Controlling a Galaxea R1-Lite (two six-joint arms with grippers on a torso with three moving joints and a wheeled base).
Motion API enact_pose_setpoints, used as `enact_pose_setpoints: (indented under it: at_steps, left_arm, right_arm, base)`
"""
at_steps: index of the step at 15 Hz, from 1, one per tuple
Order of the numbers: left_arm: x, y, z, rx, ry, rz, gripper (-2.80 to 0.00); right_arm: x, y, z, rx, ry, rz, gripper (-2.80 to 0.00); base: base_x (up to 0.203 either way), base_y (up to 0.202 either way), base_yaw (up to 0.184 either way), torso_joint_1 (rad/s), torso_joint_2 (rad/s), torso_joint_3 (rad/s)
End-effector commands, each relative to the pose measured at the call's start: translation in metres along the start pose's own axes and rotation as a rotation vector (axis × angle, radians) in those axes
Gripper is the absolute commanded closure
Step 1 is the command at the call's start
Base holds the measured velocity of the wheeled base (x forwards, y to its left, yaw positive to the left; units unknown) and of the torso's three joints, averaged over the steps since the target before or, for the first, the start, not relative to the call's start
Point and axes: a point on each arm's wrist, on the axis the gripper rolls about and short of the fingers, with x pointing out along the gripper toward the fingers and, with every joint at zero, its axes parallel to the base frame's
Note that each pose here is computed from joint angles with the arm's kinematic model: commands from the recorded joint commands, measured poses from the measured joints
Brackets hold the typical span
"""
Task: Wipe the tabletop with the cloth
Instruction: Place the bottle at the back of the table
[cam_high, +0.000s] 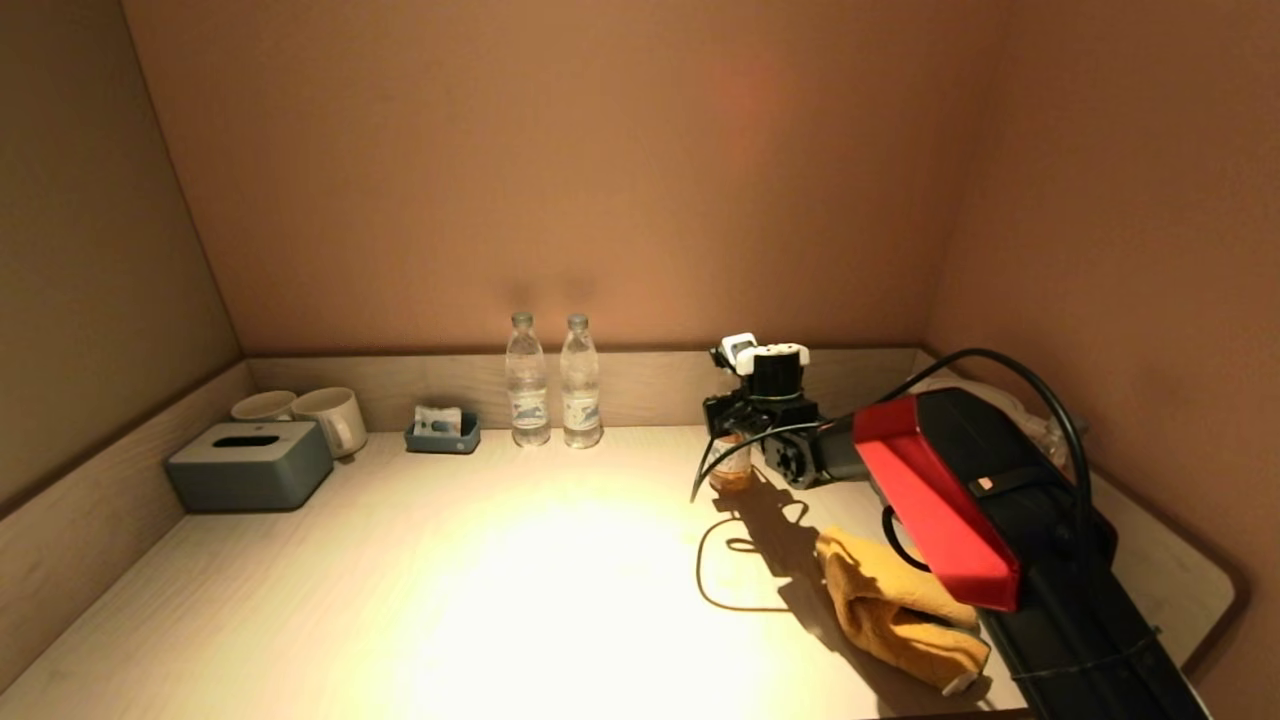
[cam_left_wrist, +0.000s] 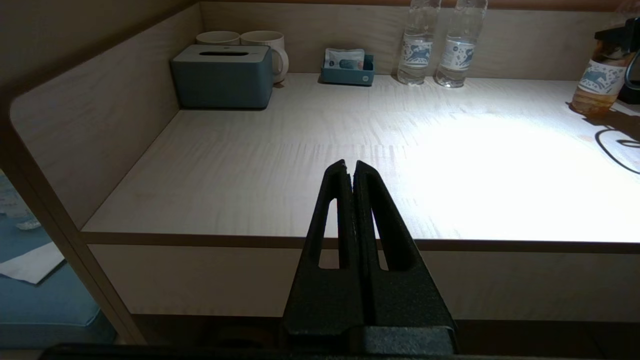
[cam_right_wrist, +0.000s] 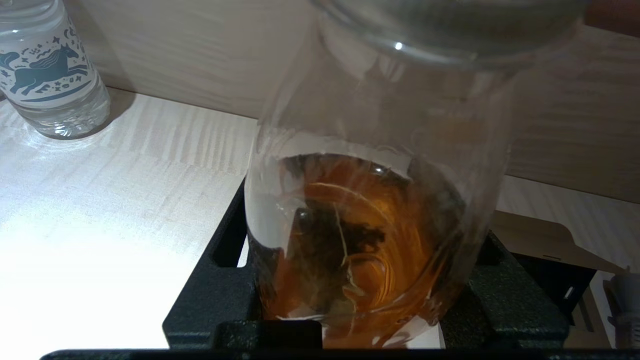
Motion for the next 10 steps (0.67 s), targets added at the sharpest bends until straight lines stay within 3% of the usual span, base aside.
enact_pose_setpoints:
  at_steps: [1,10]
  left_arm:
    - [0.0000,0.0000,0.0000,0.000,-0.001,0.000,0.00]
    - [0.0000,0.0000,0.0000,0.000,-0.001,0.000,0.00]
  right_arm:
    - [0.0010,0.0000,-0.0020,0.001,0.001,0.001,0.00]
    - [0.0025,0.0006,-0.0052,-0.001,0.002,0.001,0.00]
  base:
    - [0.000,0.000,0.000,0.000,0.00,0.000]
    - [0.000,0.000,0.000,0.000,0.00,0.000]
